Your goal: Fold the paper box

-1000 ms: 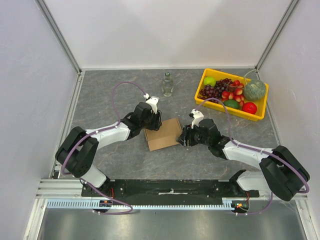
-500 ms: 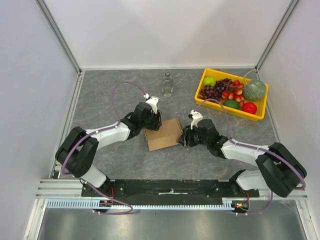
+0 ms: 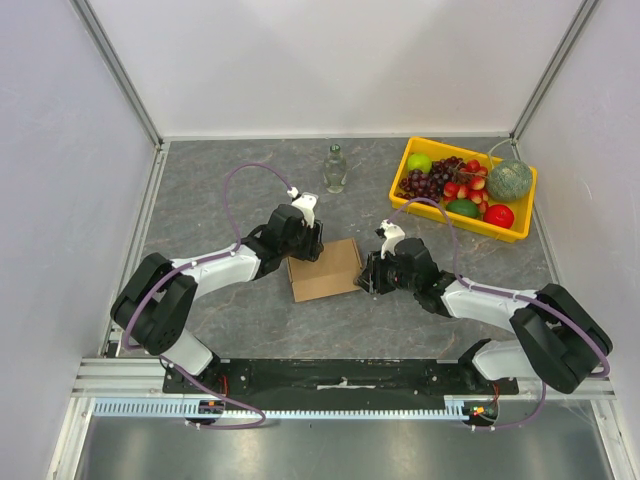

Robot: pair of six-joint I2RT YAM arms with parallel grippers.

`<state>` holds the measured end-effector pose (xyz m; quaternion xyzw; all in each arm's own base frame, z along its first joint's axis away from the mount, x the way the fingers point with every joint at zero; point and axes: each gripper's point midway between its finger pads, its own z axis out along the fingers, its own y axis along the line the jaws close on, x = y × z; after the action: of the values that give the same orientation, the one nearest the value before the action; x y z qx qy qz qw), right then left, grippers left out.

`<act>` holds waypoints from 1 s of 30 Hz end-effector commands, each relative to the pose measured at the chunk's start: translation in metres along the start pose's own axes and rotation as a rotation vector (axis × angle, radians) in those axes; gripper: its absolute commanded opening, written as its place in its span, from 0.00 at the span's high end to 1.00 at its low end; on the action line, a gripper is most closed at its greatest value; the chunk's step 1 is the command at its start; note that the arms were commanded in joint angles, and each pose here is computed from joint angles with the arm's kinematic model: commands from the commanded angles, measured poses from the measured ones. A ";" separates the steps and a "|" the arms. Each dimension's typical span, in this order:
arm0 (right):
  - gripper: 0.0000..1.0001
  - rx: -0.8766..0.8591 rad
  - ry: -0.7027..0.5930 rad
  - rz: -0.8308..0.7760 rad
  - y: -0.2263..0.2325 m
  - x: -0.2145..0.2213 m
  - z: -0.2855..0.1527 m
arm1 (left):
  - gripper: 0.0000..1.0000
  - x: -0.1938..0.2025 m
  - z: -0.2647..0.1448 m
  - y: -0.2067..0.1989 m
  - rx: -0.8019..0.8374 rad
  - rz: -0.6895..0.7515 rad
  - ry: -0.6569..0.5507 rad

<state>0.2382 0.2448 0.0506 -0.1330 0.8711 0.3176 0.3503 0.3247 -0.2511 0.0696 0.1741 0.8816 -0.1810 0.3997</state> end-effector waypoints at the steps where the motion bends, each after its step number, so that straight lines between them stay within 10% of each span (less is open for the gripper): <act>1: 0.53 -0.027 -0.026 0.002 0.004 -0.007 0.003 | 0.45 -0.008 -0.002 -0.002 0.019 0.036 -0.035; 30: 0.46 -0.026 -0.025 -0.017 0.004 -0.007 0.001 | 0.40 -0.001 -0.009 0.007 -0.001 0.099 -0.050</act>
<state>0.2379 0.2459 0.0490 -0.1345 0.8712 0.3192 0.3479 0.3142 -0.2404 0.0720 0.1941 0.8751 -0.1724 0.4083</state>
